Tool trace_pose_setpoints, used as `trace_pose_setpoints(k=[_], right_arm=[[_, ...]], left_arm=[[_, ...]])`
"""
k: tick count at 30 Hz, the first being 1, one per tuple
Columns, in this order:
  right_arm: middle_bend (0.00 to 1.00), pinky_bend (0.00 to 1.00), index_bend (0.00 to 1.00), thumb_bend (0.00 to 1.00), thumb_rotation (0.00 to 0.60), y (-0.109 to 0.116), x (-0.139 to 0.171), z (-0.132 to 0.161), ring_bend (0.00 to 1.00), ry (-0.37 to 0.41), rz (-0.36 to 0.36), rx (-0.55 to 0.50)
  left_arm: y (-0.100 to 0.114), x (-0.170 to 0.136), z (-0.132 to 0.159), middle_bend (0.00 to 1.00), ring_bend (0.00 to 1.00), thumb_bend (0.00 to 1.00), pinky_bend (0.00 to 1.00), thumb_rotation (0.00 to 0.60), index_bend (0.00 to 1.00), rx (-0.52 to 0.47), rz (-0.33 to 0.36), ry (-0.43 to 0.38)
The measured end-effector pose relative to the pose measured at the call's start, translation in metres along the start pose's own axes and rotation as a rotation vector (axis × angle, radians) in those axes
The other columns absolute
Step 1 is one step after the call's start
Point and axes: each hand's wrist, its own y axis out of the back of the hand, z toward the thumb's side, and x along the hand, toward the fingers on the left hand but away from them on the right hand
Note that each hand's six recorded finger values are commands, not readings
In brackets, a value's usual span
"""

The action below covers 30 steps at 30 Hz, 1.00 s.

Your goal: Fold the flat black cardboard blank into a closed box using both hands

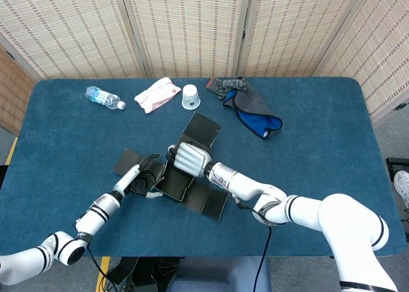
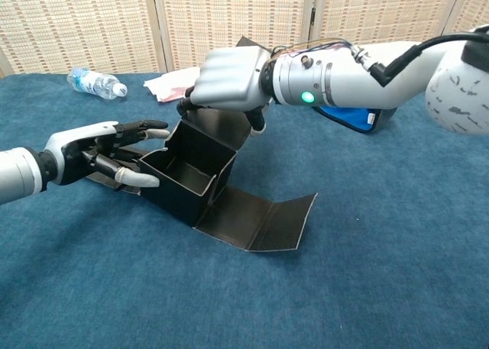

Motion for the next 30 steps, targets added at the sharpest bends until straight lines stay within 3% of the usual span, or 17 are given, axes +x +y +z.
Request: trace_pose_setpoints(k=[9,22,30], right_arm=[[0.33,0.93,0.38,0.19,0.600,0.004,-0.008,0.000,0.79,0.016,-0.039,0.075],[0.33,0.93,0.38,0.19,0.600,0.009,-0.014,0.004,0.79,0.031,-0.059,0.103],[0.33,0.93,0.38,0.19,0.600,0.011,-0.015,0.003,0.79,0.016,-0.058,0.088]], left_arm=[[-0.006,0.001,0.000,0.00,0.48,0.07,0.73,0.600,0.00,-0.041,-0.038,0.012],[-0.010,0.001,-0.002,0.00,0.50,0.07,0.73,0.600,0.00,-0.102,-0.068,0.002],[-0.011,0.000,-0.003,0.00,0.50,0.07,0.73,0.600,0.08,-0.145,-0.090,-0.010]])
